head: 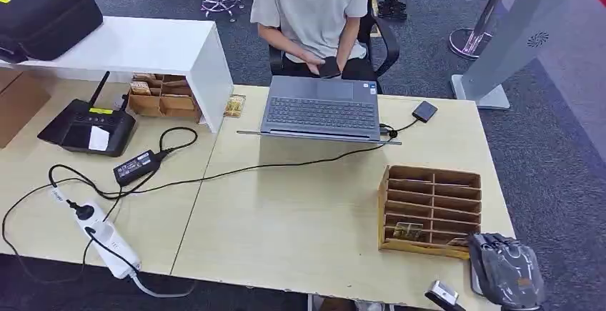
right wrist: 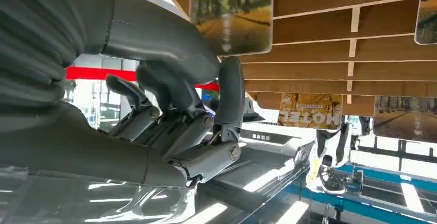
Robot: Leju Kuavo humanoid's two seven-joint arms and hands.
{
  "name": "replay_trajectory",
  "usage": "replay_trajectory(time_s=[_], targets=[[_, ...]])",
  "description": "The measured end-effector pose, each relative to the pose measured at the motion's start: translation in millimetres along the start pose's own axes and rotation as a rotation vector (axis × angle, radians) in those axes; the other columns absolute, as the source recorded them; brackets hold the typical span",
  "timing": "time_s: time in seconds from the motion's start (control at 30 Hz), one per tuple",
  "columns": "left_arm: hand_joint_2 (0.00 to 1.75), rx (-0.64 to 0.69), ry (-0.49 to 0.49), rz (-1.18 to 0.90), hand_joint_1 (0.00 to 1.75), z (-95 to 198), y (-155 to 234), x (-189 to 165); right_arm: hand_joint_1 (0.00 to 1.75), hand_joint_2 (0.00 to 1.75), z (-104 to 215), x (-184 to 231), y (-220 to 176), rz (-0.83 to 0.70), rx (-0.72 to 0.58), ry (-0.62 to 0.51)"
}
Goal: Pass the card to the sensor for recognition and then transmit it.
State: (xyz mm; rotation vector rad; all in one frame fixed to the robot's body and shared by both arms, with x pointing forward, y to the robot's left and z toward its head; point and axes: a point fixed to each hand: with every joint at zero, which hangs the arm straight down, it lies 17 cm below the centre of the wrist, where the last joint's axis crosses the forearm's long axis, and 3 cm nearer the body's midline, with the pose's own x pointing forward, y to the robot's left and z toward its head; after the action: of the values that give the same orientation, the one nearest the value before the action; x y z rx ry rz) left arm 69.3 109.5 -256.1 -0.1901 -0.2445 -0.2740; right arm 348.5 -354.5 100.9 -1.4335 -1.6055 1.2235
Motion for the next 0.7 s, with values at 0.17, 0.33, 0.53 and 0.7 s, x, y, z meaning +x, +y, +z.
replay_trajectory(time_s=[0.17,0.33,0.53,0.7], targets=[[1.75,0.000,0.000,0.000,0.00,0.0,0.0,0.0,1.75,1.75,0.1,0.5,0.2,-0.002,0.000,0.001],[1.75,0.000,0.000,0.000,0.00,0.0,0.0,0.0,1.75,1.75,0.2,0.6,0.3,-0.002,0.000,0.001],[1.75,0.000,0.000,0.000,0.00,0.0,0.1,0.0,1.75,1.75,0.6,-0.6,-0.4,-0.024,-0.004,0.011],[1.75,0.001,0.001,0.001,0.00,0.0,0.1,-0.1,1.75,1.75,2.8,-0.3,0.2,-0.035,-0.003,0.013]])
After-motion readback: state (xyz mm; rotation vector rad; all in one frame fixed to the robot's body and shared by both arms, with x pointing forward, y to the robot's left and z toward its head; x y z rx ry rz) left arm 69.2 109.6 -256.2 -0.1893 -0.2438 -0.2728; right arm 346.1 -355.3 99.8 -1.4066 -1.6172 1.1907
